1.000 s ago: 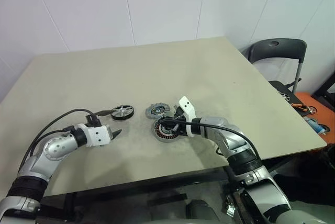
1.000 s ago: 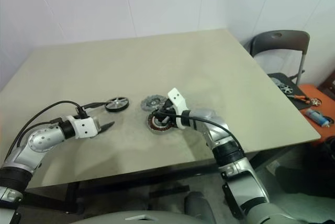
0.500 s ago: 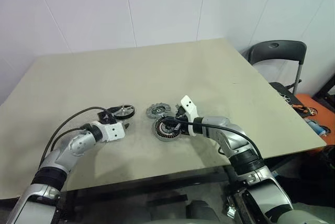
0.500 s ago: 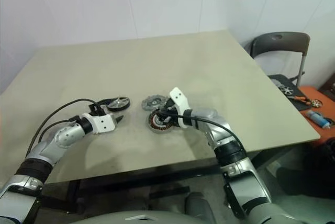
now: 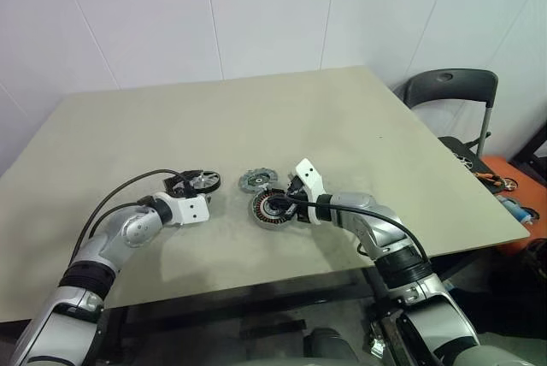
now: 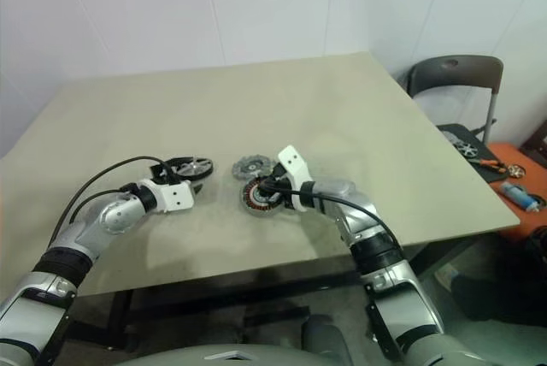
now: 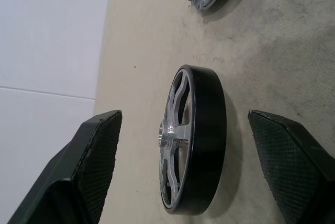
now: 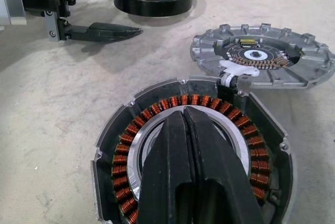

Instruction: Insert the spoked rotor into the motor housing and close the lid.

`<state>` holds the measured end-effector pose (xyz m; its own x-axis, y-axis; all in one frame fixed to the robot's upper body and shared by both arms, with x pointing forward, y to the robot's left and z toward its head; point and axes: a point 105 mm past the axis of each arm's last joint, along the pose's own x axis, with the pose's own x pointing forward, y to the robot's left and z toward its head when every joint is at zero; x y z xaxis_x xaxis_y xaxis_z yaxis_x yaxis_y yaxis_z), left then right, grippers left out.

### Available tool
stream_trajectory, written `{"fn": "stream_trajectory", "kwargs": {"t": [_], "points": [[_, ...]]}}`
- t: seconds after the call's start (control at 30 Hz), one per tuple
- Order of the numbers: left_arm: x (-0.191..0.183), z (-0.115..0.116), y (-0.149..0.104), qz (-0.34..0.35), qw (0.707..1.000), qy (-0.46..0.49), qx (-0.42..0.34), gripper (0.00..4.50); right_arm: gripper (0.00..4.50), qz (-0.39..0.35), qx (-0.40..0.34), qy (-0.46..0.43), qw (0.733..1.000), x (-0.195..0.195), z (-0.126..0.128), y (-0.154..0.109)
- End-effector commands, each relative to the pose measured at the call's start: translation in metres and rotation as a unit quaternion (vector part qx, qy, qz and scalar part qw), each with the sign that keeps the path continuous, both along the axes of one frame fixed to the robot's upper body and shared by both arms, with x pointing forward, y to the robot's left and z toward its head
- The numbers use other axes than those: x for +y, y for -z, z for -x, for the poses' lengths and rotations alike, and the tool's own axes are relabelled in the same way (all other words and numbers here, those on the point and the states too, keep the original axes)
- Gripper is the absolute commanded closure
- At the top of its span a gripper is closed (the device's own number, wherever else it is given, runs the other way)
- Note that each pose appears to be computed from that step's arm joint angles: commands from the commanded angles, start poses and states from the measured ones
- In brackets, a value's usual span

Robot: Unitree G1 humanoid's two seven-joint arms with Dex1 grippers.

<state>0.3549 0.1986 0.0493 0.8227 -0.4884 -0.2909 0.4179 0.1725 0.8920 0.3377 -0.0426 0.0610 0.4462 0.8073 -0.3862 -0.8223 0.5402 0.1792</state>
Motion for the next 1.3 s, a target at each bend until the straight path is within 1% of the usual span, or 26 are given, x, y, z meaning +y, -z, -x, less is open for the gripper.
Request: {"fn": "stream_trajectory", "kwargs": {"t": [0.03, 0.13, 0.33, 0.43, 0.5, 0.63, 0.7, 0.77, 0.83, 0.93, 0.97, 1.03, 1.1, 1.2, 1.3], "points": [[0.003, -0.002, 0.005, -0.021, 1.0, -0.005, 0.006, 1.3, 4.49, -0.011, -0.031, 0.0, 0.999, 0.003, -0.004, -0.017], [0.006, -0.005, 0.005, -0.023, 1.0, -0.019, 0.005, 2.26, 4.49, -0.011, -0.03, 0.001, 0.999, 0.003, -0.005, -0.017], [0.011, -0.007, 0.007, -0.03, 0.999, -0.025, 0.009, 2.26, 4.49, -0.008, -0.031, 0.004, 0.999, 0.002, -0.007, -0.016], [0.011, -0.007, 0.006, -0.03, 0.999, -0.026, 0.004, 2.87, 4.49, -0.009, -0.031, 0.005, 0.999, 0.001, -0.007, -0.017], [0.012, -0.006, 0.01, -0.033, 0.999, -0.027, 0.006, 3.46, 4.49, -0.014, -0.031, 0.009, 0.999, 0.0, -0.007, -0.019], [0.016, -0.004, 0.017, -0.033, 0.999, -0.032, 0.007, 3.46, 4.49, -0.031, -0.035, 0.023, 0.999, -0.006, -0.013, -0.028], [0.014, -0.004, 0.014, -0.034, 0.999, -0.025, -0.007, 3.46, 4.49, -0.054, -0.039, 0.035, 0.997, -0.011, -0.017, -0.04], [0.009, -0.004, 0.008, -0.039, 0.999, -0.005, -0.029, 3.46, 4.49, -0.117, -0.031, 0.049, 0.991, -0.02, -0.024, -0.066], [0.003, -0.003, 0.001, -0.042, 0.998, 0.015, -0.052, 3.46, 4.49, -0.156, -0.024, 0.057, 0.986, -0.027, -0.027, -0.082], [-0.007, -0.002, -0.013, -0.049, 0.993, 0.052, -0.097, 3.46, 4.49, -0.179, -0.022, 0.072, 0.981, -0.039, -0.032, -0.095], [-0.009, -0.001, -0.015, -0.05, 0.992, 0.058, -0.104, 3.46, 4.49, -0.18, -0.021, 0.076, 0.98, -0.041, -0.034, -0.096], [-0.018, 0.004, -0.032, -0.055, 0.982, 0.1, -0.153, 3.46, 4.49, -0.167, -0.024, 0.102, 0.98, -0.052, -0.041, -0.092], [-0.024, 0.01, -0.041, -0.058, 0.972, 0.132, -0.183, 3.46, 4.49, -0.158, -0.021, 0.117, 0.98, -0.057, -0.045, -0.087], [-0.024, 0.014, -0.046, -0.06, 0.966, 0.146, -0.206, 3.46, 4.49, -0.151, -0.016, 0.116, 0.982, -0.054, -0.044, -0.08], [-0.021, 0.016, -0.046, -0.059, 0.964, 0.148, -0.213, 3.46, 4.49, -0.144, -0.014, 0.114, 0.983, -0.051, -0.043, -0.075]]}}
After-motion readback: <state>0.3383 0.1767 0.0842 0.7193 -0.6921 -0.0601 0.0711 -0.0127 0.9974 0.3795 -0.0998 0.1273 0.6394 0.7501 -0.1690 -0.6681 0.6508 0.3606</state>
